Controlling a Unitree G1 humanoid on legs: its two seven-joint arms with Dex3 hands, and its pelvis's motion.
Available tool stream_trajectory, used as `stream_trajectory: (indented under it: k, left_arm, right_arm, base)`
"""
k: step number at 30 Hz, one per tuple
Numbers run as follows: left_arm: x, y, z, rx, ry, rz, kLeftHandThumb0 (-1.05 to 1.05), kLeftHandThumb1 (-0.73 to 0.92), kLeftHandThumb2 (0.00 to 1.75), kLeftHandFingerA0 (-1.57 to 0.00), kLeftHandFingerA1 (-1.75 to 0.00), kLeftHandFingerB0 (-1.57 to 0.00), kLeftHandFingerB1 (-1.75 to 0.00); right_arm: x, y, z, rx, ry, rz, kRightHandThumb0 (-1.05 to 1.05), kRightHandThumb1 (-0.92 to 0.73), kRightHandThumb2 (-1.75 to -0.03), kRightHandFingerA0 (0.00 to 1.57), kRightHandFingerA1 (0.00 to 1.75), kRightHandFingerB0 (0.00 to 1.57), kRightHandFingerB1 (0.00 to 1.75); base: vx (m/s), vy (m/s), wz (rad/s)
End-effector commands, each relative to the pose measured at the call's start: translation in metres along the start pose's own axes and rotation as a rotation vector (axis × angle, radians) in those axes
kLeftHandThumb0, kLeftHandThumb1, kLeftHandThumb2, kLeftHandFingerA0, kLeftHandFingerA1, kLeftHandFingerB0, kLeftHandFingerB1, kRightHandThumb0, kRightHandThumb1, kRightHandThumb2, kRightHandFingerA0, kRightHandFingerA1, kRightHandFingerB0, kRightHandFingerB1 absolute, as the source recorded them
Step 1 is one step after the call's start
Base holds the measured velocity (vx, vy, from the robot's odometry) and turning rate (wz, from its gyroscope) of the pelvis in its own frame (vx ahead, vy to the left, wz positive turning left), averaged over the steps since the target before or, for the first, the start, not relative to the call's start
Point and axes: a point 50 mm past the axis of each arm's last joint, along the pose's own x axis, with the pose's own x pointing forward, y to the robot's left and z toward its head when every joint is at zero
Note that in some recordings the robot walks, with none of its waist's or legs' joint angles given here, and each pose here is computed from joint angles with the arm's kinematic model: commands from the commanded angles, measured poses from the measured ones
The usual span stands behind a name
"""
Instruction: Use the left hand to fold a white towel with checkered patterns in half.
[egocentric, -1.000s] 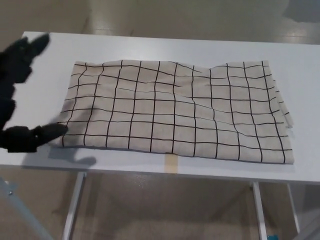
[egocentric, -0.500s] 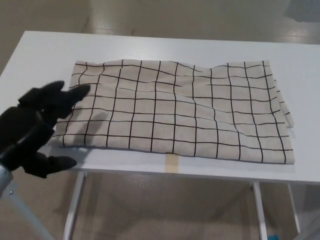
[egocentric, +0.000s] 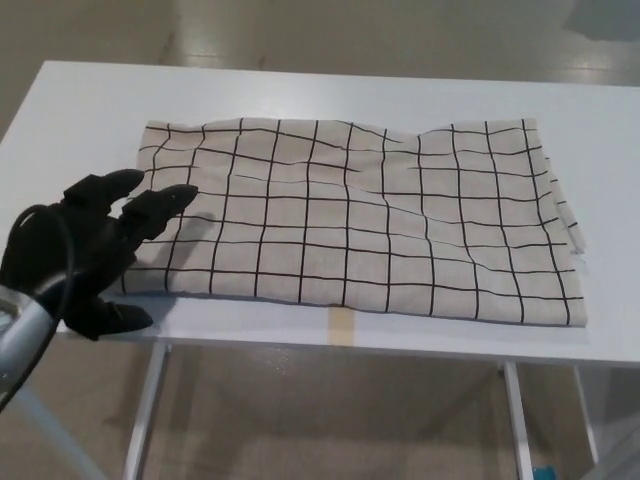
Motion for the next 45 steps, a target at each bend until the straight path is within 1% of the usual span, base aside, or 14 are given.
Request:
stream_trajectory:
  k: [1,12,33,34,36,37,38,39,40,41,42,43,44,45]
  left_arm:
    - [0.01,-0.003,0.0,0.169,-0.012,0.159,-0.3,0.3,0.86,0.0,-0.49,0.0,-0.48]
    - [0.016,-0.012,0.002,0.202,-0.002,0.197,-0.29,0.3,0.86,0.0,-0.49,0.0,-0.47]
    - [0.016,-0.052,0.02,0.121,0.018,0.109,-0.29,0.29,0.85,-0.01,-0.5,0.0,-0.47]
    - [0.017,-0.053,0.021,0.12,0.018,0.107,-0.51,0.34,0.7,-0.01,-0.37,-0.1,-0.39]
    - [0.018,-0.054,0.022,0.117,0.021,0.104,-0.52,0.34,0.7,0.0,-0.36,-0.09,-0.39]
    - [0.019,-0.054,0.022,0.12,0.024,0.103,-0.57,0.4,0.65,-0.07,-0.35,-0.09,-0.33]
    - [0.019,-0.055,0.022,0.123,0.026,0.1,-0.57,0.4,0.65,-0.07,-0.35,-0.09,-0.33]
    - [0.02,-0.054,0.022,0.128,0.027,0.103,-0.57,0.4,0.65,-0.08,-0.35,-0.09,-0.33]
    - [0.021,-0.054,0.022,0.135,0.028,0.107,-0.29,0.29,0.85,0.0,-0.49,0.0,-0.47]
    - [0.021,-0.054,0.022,0.141,0.029,0.109,-0.29,0.29,0.85,0.0,-0.49,0.0,-0.47]
    - [0.023,-0.054,0.022,0.153,0.031,0.113,-0.52,0.48,0.55,-0.18,-0.29,-0.2,-0.28]
    - [0.023,-0.054,0.022,0.159,0.032,0.114,-0.52,0.48,0.55,-0.18,-0.29,-0.2,-0.28]
    - [0.032,-0.049,0.023,0.202,0.05,0.135,-0.45,0.49,0.56,-0.61,-0.48,-0.57,-0.47]
    - [0.034,-0.047,0.023,0.211,0.054,0.136,-0.41,0.51,0.55,-0.71,-0.68,-0.67,-0.66]
  right_arm:
    - [-0.001,-0.006,0.003,-0.004,-0.001,0.016,-0.56,-0.78,-0.64,0.26,0.39,0.23,0.32]
    - [0.003,-0.005,0.003,0.032,-0.015,-0.004,-0.54,-0.77,-0.63,0.27,0.4,0.25,0.33]
    - [0.006,-0.004,0.005,0.048,-0.014,-0.001,-0.55,-0.78,-0.63,0.27,0.41,0.25,0.33]
    - [0.005,-0.004,0.005,0.049,-0.013,-0.001,-0.55,-0.78,-0.63,0.27,0.41,0.25,0.34]
    - [0.004,-0.003,0.004,0.054,-0.01,0.001,-0.55,-0.78,-0.63,0.27,0.41,0.25,0.33]
    - [0.004,-0.002,0.004,0.057,-0.008,0.003,-0.55,-0.79,-0.63,0.27,0.41,0.24,0.33]
    - [0.004,-0.001,0.003,0.059,-0.006,0.004,-0.55,-0.79,-0.63,0.27,0.41,0.24,0.33]
    - [0.003,0.0,0.003,0.059,-0.003,0.007,-0.55,-0.79,-0.63,0.27,0.41,0.24,0.33]
    - [0.002,0.0,0.003,0.055,0.0,0.011,-0.55,-0.79,-0.63,0.27,0.4,0.24,0.33]
    - [0.001,0.0,0.003,0.052,0.002,0.014,-0.55,-0.79,-0.63,0.27,0.4,0.24,0.33]
    - [0.0,0.0,0.003,0.048,0.005,0.02,-0.55,-0.79,-0.63,0.27,0.4,0.24,0.33]
    - [0.0,0.0,0.003,0.047,0.007,0.022,-0.55,-0.79,-0.63,0.27,0.4,0.24,0.33]
    - [-0.002,-0.001,0.002,0.034,0.024,0.037,-0.56,-0.79,-0.63,0.27,0.4,0.24,0.33]
    - [-0.002,-0.001,0.002,0.032,0.029,0.04,-0.56,-0.79,-0.63,0.27,0.4,0.24,0.33]
  base:
    - [0.0,0.0,0.0]
    - [0.0,0.0,0.0]
    - [0.0,0.0,0.0]
    - [0.0,0.0,0.0]
    - [0.0,0.0,0.0]
    - [0.0,0.0,0.0]
    - [0.0,0.0,0.0]
    - [0.0,0.0,0.0]
    - [0.0,0.0,0.0]
    - [0.0,0.0,0.0]
    - [0.0,0.0,0.0]
    - [0.0,0.0,0.0]
    - [0.0,0.0,0.0]
    - [0.0,0.0,0.0]
